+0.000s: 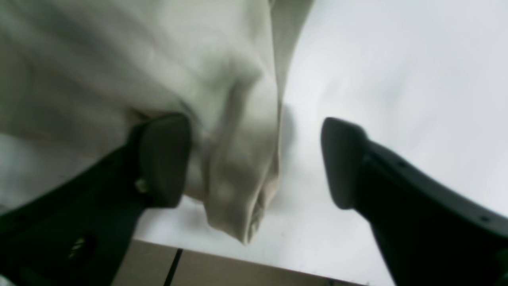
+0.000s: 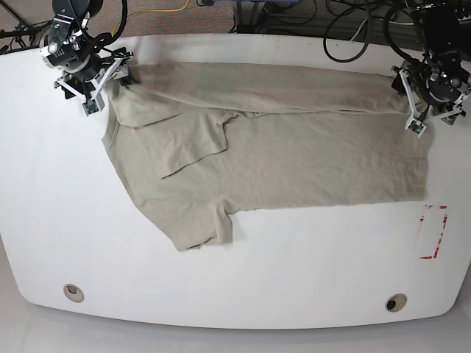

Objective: Fold the T-shirt properly
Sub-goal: 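Open both grippers to release the folded hem at the collar edge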

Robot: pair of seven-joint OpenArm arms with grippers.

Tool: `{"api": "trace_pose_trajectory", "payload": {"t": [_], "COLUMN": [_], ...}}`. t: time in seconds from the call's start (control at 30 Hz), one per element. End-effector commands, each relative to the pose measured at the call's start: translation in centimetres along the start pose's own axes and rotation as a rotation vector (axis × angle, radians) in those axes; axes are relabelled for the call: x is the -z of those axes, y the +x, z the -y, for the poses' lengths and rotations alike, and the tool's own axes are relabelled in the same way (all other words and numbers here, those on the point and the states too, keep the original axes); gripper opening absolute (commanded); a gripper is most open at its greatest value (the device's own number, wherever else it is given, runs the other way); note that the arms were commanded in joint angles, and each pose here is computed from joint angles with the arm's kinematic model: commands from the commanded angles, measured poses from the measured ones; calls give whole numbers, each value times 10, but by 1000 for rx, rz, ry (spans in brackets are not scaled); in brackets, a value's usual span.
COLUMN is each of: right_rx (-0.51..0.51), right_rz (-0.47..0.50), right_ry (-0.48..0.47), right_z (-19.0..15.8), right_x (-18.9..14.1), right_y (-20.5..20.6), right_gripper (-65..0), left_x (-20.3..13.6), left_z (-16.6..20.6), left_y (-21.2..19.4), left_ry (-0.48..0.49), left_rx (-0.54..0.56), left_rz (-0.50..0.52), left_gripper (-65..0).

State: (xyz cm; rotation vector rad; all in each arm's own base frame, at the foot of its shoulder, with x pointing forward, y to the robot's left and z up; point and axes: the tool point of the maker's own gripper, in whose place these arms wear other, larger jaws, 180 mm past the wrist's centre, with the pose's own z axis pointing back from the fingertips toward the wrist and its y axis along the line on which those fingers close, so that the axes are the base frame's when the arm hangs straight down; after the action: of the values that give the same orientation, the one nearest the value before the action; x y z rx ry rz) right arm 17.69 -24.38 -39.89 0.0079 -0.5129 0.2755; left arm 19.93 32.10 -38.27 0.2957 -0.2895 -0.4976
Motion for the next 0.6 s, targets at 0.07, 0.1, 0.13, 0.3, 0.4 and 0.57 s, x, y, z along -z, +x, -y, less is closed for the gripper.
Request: {"api": "trace_pose_trajectory", "payload": {"t": [0.07, 0.1, 0.13, 0.3, 0.4, 0.57], "right_rx": [-36, -36, -41, -69, -67, -44], "right_rz": [79, 89, 99, 138, 164, 206], "right_ry": [-27, -26, -24, -9, -11, 4], "right_z": [4, 2, -1, -8, -7, -15], "right_x": [-14, -15, -17, -19, -19, -16], "right_y": [24, 26, 29, 41, 52, 66], "right_gripper": [-82, -84, -89, -105, -122, -159], "left_x": [-15, -20, -25, -47, -55, -62], "left_z": [-17, -21, -23, -37, -46, -64], "left_y": [12, 17, 22, 44, 53, 50], "left_ry": [62, 78, 92, 164, 195, 235], "left_rx": [18, 22, 26, 34, 24, -98], "left_rz": [24, 34, 43, 93, 108, 136], "left_gripper": [-143, -143, -143, -144, -144, -144]}}
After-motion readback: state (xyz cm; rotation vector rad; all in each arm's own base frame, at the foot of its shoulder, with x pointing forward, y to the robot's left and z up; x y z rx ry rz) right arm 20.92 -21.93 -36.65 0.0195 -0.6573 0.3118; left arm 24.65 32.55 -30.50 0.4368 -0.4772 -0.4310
